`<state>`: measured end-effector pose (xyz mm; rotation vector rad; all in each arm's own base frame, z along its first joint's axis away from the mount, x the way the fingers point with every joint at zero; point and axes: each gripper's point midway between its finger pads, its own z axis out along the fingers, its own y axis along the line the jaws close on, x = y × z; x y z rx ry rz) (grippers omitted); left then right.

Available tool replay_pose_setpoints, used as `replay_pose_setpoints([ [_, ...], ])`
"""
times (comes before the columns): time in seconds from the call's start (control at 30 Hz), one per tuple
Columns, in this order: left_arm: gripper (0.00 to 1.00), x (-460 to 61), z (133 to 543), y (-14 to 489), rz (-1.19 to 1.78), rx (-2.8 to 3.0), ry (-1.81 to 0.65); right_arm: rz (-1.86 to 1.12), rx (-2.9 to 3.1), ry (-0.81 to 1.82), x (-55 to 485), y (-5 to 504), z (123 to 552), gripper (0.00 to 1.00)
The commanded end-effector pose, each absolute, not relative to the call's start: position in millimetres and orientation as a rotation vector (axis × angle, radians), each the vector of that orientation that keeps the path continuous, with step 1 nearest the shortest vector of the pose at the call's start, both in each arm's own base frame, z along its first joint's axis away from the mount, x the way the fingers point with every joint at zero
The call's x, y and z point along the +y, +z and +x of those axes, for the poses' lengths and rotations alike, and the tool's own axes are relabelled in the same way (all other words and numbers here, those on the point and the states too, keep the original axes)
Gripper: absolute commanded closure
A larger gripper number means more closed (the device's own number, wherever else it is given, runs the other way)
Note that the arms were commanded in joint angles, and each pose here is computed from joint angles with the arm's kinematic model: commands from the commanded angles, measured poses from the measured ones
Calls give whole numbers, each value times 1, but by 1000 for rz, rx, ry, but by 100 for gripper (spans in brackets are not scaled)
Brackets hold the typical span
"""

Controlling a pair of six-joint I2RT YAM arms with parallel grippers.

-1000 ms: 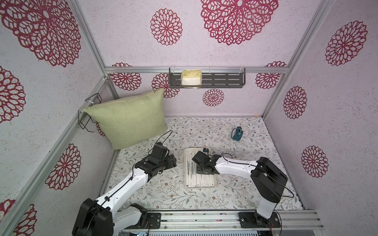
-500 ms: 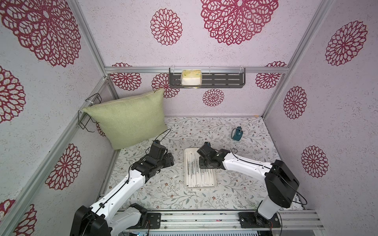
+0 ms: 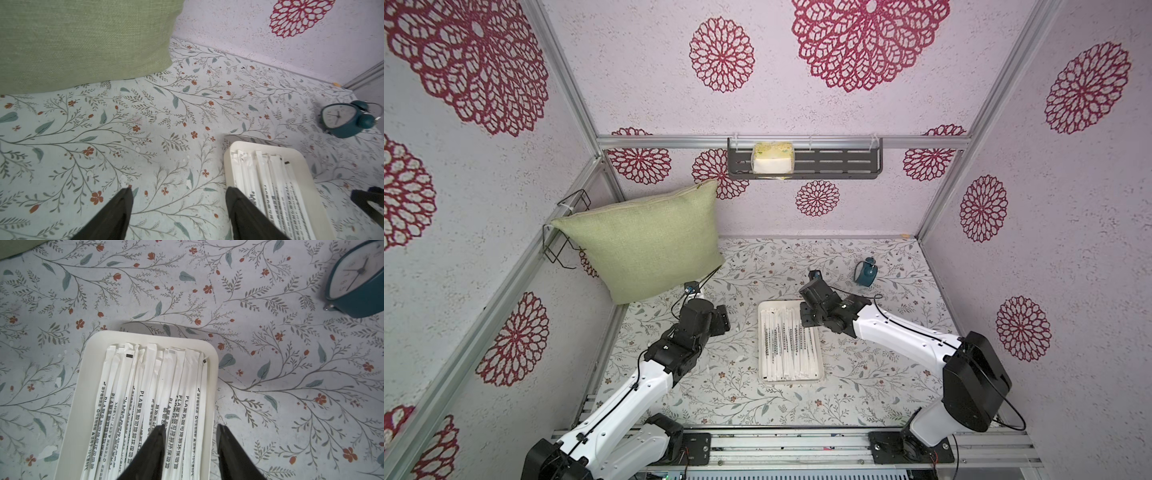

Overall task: Put the straws into the storage box
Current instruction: Reset both arms

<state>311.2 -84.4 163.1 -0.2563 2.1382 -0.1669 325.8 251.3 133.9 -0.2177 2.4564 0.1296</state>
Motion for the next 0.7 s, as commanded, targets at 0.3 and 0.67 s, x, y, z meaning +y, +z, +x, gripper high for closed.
replay_pose_setpoints([
  [0.3,19,-12,301,210,-348,1844,185,27,2150,15,130,161,372,10],
  [0.67,17,55,309,199,-444,1753,405,445,1815,-216,-50,152,357,1],
])
